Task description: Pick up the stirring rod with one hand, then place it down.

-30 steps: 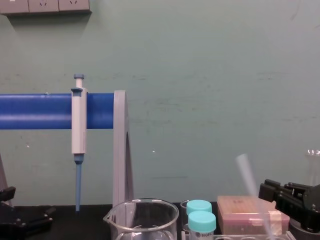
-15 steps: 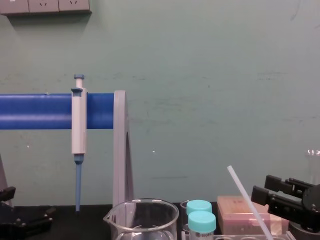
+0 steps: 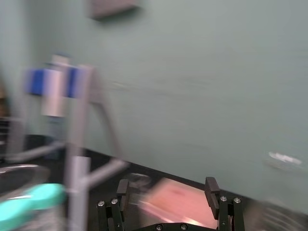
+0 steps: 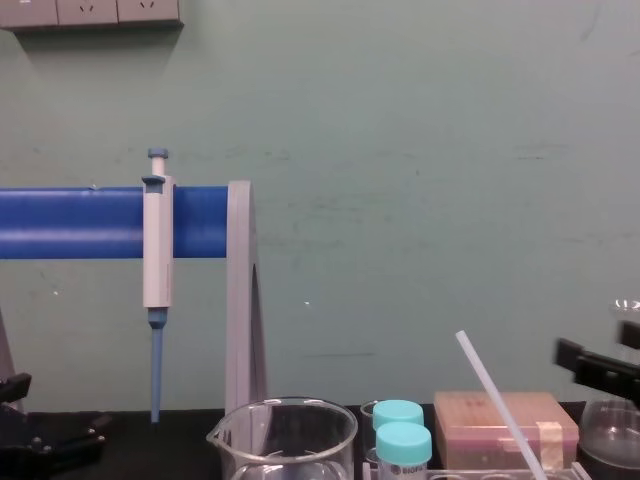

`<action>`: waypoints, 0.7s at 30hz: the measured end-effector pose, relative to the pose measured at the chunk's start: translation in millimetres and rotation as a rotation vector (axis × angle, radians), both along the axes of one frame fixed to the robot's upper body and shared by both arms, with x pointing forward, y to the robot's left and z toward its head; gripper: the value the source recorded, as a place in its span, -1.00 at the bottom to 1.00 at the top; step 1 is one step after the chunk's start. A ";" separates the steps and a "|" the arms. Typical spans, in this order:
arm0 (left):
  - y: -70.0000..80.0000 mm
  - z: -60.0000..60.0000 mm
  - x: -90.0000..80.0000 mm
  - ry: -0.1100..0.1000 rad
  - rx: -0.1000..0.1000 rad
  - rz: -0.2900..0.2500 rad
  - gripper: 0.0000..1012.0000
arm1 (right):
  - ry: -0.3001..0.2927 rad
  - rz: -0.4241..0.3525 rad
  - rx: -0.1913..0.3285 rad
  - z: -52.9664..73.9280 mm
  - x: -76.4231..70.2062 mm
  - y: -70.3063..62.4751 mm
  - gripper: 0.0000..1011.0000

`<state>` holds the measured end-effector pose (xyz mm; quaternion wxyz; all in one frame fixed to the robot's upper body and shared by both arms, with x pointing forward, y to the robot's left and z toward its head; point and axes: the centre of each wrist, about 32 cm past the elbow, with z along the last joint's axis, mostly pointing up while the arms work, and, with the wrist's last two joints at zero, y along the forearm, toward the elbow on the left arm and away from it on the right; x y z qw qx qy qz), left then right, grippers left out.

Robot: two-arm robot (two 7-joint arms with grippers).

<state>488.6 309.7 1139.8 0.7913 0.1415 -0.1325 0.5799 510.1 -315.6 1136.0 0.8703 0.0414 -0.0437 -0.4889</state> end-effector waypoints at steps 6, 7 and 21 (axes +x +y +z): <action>0.0 0.0 0.0 0.000 0.000 0.000 0.98 | 0.111 -0.247 -0.066 -4.7 -5.8 5.7 0.98; 0.0 0.0 0.0 0.000 0.000 0.000 0.98 | 0.127 -0.259 -0.074 -5.8 -6.2 6.4 0.98; 0.0 0.0 0.0 0.000 0.000 0.000 0.98 | 0.195 -0.293 -0.099 -12.1 -7.7 8.7 0.98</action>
